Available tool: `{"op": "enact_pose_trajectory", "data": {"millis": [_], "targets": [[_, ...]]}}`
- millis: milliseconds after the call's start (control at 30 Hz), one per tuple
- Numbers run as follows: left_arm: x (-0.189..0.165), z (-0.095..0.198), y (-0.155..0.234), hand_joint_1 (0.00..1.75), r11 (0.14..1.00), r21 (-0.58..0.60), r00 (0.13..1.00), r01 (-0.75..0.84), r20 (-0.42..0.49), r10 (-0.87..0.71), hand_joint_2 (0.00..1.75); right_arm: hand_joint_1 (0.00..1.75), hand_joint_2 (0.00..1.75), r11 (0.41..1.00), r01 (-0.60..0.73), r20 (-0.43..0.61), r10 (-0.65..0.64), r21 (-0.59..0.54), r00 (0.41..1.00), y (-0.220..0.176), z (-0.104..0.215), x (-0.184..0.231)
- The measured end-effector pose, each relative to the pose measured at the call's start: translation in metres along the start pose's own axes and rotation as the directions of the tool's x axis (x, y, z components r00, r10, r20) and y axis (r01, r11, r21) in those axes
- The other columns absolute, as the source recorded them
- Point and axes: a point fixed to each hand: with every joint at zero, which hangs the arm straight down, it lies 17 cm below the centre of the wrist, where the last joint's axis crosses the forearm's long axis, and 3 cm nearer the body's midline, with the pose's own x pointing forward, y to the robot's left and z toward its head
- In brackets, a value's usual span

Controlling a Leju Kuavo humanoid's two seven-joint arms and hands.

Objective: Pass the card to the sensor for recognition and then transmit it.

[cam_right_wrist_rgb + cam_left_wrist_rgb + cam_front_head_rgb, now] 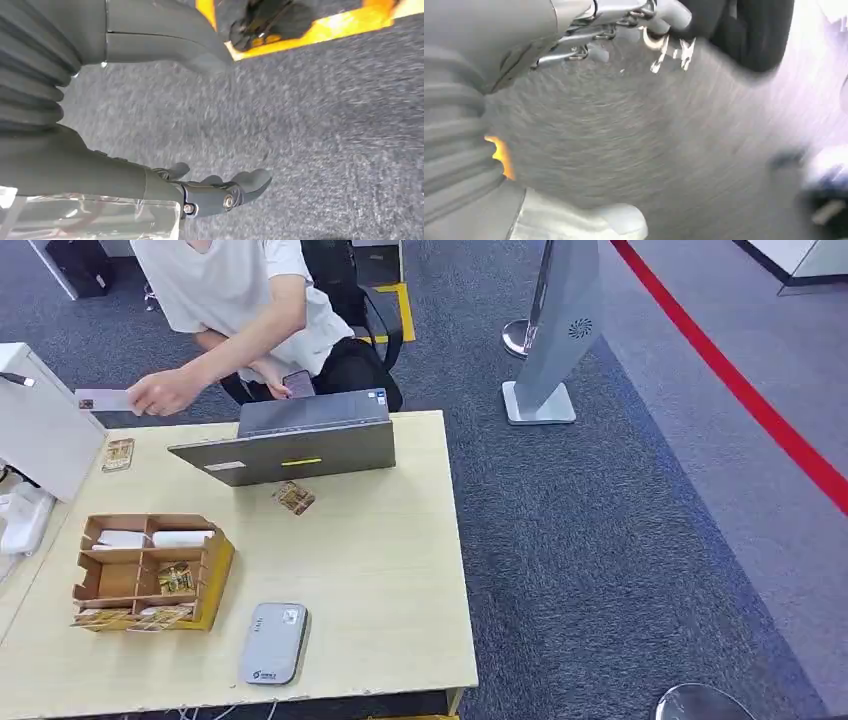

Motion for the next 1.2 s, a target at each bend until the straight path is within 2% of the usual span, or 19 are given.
{"op": "enact_pose_trajectory", "data": {"millis": [133, 233, 300, 400, 500, 600, 667, 733, 767, 833, 900, 1033, 1100, 1200], "targets": [[0.076, -0.01, -0.015, 0.0, 0.989, -0.037, 0.977, -0.14, 0.157, 0.144, 1.75, 0.0, 1.75, 1.0, 0.0, 0.004, 0.0, -0.018, 1.0, -0.005, 0.0, -0.001], [0.152, -0.008, -0.044, 0.0, 0.942, -0.188, 0.899, -0.279, 0.295, 0.325, 1.75, 0.0, 1.75, 0.999, -0.038, 0.008, 0.038, -0.02, 0.999, -0.005, 0.0, -0.002], [0.19, -0.007, -0.045, 0.0, 0.926, -0.226, 0.85, -0.303, 0.376, 0.37, 1.75, 0.0, 1.75, 0.998, -0.055, 0.02, 0.055, -0.023, 0.998, -0.007, -0.001, 0.001], [0.222, -0.009, -0.035, 0.0, 0.916, -0.223, 0.801, -0.333, 0.446, 0.399, 1.75, 0.0, 1.75, 0.998, -0.056, 0.017, 0.057, -0.026, 0.998, -0.009, -0.002, -0.001], [0.238, -0.009, -0.029, 0.0, 0.912, -0.225, 0.775, -0.343, 0.481, 0.41, 1.75, 0.0, 1.75, 0.998, -0.051, 0.013, 0.051, -0.028, 0.999, -0.009, -0.002, -0.002], [0.282, 0.002, -0.016, 0.0, 0.913, -0.221, 0.707, -0.344, 0.579, 0.407, 1.75, 0.0, 1.75, 0.995, -0.104, 0.024, 0.104, -0.007, 0.994, -0.005, -0.002, -0.002], [0.334, 0.033, -0.003, 0.0, 0.928, -0.205, 0.613, -0.311, 0.703, 0.361, 1.75, 0.0, 1.75, 0.986, -0.167, 0.036, 0.166, 0.013, 0.985, -0.004, -0.004, -0.002], [0.376, 0.074, -0.008, 0.0, 0.915, -0.273, 0.503, -0.299, 0.769, 0.394, 1.75, 0.0, 1.75, 0.98, -0.197, 0.029, 0.196, 0.021, 0.98, -0.004, -0.005, -0.006], [0.383, 0.082, -0.009, 0.0, 0.91, -0.288, 0.482, -0.298, 0.777, 0.404, 1.75, 0.0, 1.75, 0.98, -0.2, 0.029, 0.199, 0.023, 0.979, -0.005, -0.005, -0.006], [0.425, 0.135, -0.008, 0.0, 0.872, -0.388, 0.341, -0.299, 0.81, 0.477, 1.75, 0.0, 1.75, 0.978, -0.205, 0.023, 0.205, 0.022, 0.979, -0.006, -0.008, -0.006], [0.451, 0.166, -0.006, 0.0, 0.816, -0.48, 0.241, -0.32, 0.792, 0.561, 1.75, 0.0, 1.75, 0.979, -0.201, 0.008, 0.201, 0.021, 0.98, -0.007, -0.008, -0.01], [0.471, 0.19, -0.008, 0.0, 0.761, -0.578, 0.142, -0.294, 0.761, 0.633, 1.75, 0.0, 1.75, 0.983, -0.183, -0.028, 0.183, 0.024, 0.983, -0.007, -0.007, -0.02], [0.473, 0.205, -0.02, 0.0, 0.798, -0.572, 0.085, -0.189, 0.8, 0.594, 1.75, 0.0, 1.75, 0.985, -0.172, -0.05, 0.173, 0.022, 0.984, -0.007, -0.007, -0.024], [0.471, 0.215, -0.05, 0.0, 0.851, -0.522, 0.049, -0.06, 0.85, 0.525, 1.75, 0.0, 1.75, 0.984, -0.175, -0.061, 0.177, 0.024, 0.982, -0.006, -0.007, -0.025]]}}
